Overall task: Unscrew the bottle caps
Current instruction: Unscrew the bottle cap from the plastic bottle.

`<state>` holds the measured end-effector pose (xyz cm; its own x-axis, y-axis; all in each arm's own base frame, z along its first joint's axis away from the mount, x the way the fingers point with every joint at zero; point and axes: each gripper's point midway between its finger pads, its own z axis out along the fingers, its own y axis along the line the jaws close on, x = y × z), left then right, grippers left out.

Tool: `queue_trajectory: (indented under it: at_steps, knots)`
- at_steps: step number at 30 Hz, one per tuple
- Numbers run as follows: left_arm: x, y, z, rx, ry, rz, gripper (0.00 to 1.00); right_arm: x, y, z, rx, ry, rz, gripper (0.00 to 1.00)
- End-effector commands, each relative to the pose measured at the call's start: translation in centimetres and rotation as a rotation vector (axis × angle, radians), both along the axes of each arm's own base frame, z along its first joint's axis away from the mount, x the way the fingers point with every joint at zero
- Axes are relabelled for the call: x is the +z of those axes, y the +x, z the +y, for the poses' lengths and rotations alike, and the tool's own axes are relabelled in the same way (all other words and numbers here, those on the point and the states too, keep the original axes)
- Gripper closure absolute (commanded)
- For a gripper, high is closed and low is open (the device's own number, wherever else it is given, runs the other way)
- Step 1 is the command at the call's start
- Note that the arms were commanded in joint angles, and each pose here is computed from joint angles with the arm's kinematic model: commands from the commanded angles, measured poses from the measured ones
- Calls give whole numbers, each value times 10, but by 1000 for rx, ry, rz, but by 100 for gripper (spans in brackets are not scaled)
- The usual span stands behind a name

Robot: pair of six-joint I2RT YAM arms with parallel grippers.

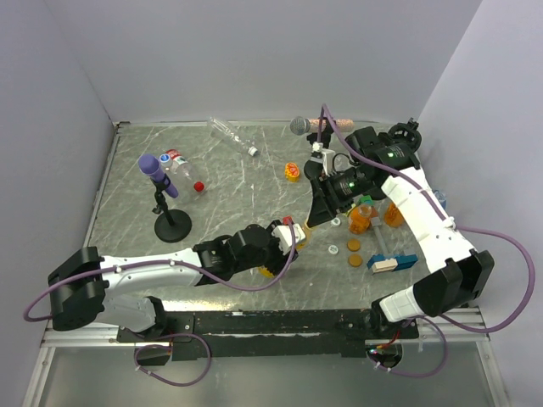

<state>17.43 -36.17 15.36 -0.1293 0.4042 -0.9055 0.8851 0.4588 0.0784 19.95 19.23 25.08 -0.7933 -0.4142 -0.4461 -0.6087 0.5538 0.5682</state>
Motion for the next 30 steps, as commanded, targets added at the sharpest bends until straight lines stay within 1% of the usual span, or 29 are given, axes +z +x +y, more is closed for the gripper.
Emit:
queue_trajectory:
  at_steps: [1, 3, 4, 5, 8, 12, 15, 17, 23, 26, 30]
  knots:
    - [56, 10, -22, 15, -163, -67, 95, 6, -1, 3, -2, 2, 1, 38]
    - [55, 10, -22, 14, -158, -67, 95, 6, -1, 4, 4, 5, 1, 45]
    - [55, 10, -23, 14, -158, -67, 95, 7, -1, 4, 8, 9, -4, 53]
    - [55, 9, -23, 10, -157, -65, 95, 7, -1, 4, 9, 10, -2, 57]
    - [53, 8, -23, 6, -154, -60, 95, 9, -3, 5, 24, 21, -3, 64]
    - [52, 6, -20, 0, -155, -60, 95, 12, -5, 6, 54, 36, -17, 70]
    - [55, 1, -16, -16, -170, -58, 95, 21, -12, 10, 135, 86, -41, 75]
    - [57, -4, -14, -48, -176, -64, 95, 26, -16, 12, 198, 117, -82, 78]
    - [55, -28, -8, -214, -179, -39, 95, 25, -24, 20, 435, 123, -318, 82]
    - [56, -36, -2, -279, -179, -30, 95, 26, -33, 26, 579, 124, -446, 82]
    - [58, -42, 7, -340, -185, -31, 95, 36, -36, 29, 721, 155, -631, 81]
